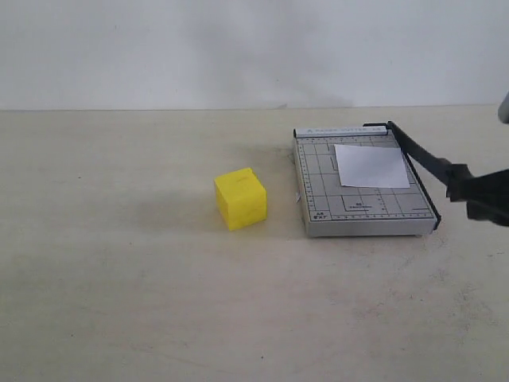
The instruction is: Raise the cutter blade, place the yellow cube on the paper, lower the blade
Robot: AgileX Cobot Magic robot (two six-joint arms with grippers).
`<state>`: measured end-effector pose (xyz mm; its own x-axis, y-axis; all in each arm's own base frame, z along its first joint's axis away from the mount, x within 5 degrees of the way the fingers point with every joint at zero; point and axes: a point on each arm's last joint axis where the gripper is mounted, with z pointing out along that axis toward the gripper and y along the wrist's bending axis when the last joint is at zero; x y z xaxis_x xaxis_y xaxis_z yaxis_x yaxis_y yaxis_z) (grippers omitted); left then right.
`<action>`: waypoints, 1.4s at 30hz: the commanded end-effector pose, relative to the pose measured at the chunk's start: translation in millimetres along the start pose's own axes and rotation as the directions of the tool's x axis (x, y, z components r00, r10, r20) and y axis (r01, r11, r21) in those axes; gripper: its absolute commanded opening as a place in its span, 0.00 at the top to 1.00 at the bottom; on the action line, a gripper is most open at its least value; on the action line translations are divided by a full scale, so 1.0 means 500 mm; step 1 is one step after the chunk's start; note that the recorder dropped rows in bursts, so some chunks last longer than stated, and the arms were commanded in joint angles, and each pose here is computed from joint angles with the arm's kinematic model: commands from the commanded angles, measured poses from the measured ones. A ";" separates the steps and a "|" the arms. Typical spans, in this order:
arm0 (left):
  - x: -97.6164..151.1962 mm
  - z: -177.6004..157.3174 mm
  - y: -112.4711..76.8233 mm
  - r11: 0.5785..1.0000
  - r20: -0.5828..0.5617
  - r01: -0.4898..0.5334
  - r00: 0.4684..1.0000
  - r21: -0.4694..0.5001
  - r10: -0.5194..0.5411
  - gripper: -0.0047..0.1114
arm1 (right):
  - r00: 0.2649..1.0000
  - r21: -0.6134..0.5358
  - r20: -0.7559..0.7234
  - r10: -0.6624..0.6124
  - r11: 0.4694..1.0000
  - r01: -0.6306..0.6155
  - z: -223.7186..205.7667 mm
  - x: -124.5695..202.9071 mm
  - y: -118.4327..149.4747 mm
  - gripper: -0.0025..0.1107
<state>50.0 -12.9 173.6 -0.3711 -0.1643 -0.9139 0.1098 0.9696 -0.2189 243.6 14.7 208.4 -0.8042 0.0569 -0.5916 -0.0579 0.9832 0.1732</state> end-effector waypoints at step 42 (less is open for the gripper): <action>-0.004 -0.001 0.000 1.000 0.019 0.005 1.000 -0.002 -0.005 0.92 | 0.994 -0.159 0.068 -0.090 0.982 0.100 -0.275 0.051 0.075 0.69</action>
<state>50.0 -12.9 173.6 -0.3711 -0.1643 -0.9139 0.1098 0.9696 -0.2189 153.5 28.3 302.4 -0.7489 -0.0074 -0.6626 -0.2168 0.9476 0.2344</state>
